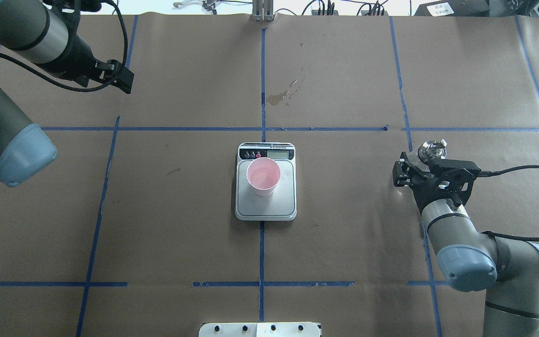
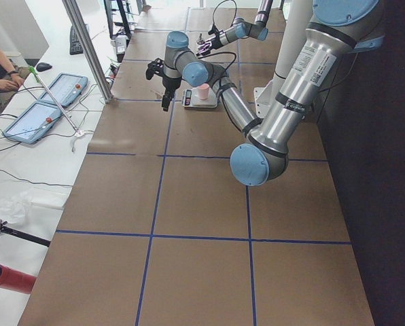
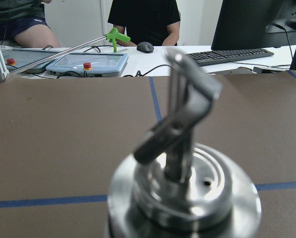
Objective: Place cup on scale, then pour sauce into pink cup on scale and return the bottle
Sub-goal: 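Lower the bottle onto the table with the right gripper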
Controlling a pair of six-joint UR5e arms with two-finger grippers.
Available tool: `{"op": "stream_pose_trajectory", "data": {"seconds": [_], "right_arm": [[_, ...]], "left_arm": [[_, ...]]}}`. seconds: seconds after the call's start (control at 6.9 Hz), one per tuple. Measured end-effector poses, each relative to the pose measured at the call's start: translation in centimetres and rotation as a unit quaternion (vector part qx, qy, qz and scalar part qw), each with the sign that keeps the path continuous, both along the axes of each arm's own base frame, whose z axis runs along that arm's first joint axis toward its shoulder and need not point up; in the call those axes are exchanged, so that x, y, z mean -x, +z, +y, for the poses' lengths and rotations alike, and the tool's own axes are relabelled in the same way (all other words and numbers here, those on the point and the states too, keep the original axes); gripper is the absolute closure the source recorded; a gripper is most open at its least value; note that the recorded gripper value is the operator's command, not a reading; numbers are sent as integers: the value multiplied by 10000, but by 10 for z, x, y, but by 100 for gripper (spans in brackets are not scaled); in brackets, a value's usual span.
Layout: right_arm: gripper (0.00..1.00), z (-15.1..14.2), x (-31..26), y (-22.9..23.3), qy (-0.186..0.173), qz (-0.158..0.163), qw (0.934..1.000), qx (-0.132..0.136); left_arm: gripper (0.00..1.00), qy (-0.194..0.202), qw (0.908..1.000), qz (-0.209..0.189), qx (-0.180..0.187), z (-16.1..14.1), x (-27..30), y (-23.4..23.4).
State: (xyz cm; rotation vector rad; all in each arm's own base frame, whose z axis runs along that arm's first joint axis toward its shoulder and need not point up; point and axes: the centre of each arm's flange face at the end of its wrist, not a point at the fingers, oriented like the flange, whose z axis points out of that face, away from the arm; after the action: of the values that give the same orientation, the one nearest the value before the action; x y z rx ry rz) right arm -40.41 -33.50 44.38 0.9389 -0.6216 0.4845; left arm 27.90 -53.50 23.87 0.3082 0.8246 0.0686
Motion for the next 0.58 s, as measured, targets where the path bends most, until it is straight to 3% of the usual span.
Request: {"op": "stream_pose_trajectory", "data": {"seconds": [0.29, 0.43, 0.58], "right_arm": [[100, 1, 0, 0, -7, -1, 10000, 0], [1, 1, 1, 0, -16, 3, 10000, 3], [0, 2, 2, 1, -27, 14, 10000, 6]], "left_arm": [[6, -3, 10000, 5, -2, 0, 0, -1], [6, -8, 10000, 5, 0, 0, 0, -1], [6, -15, 10000, 6, 0, 0, 1, -1]]}}
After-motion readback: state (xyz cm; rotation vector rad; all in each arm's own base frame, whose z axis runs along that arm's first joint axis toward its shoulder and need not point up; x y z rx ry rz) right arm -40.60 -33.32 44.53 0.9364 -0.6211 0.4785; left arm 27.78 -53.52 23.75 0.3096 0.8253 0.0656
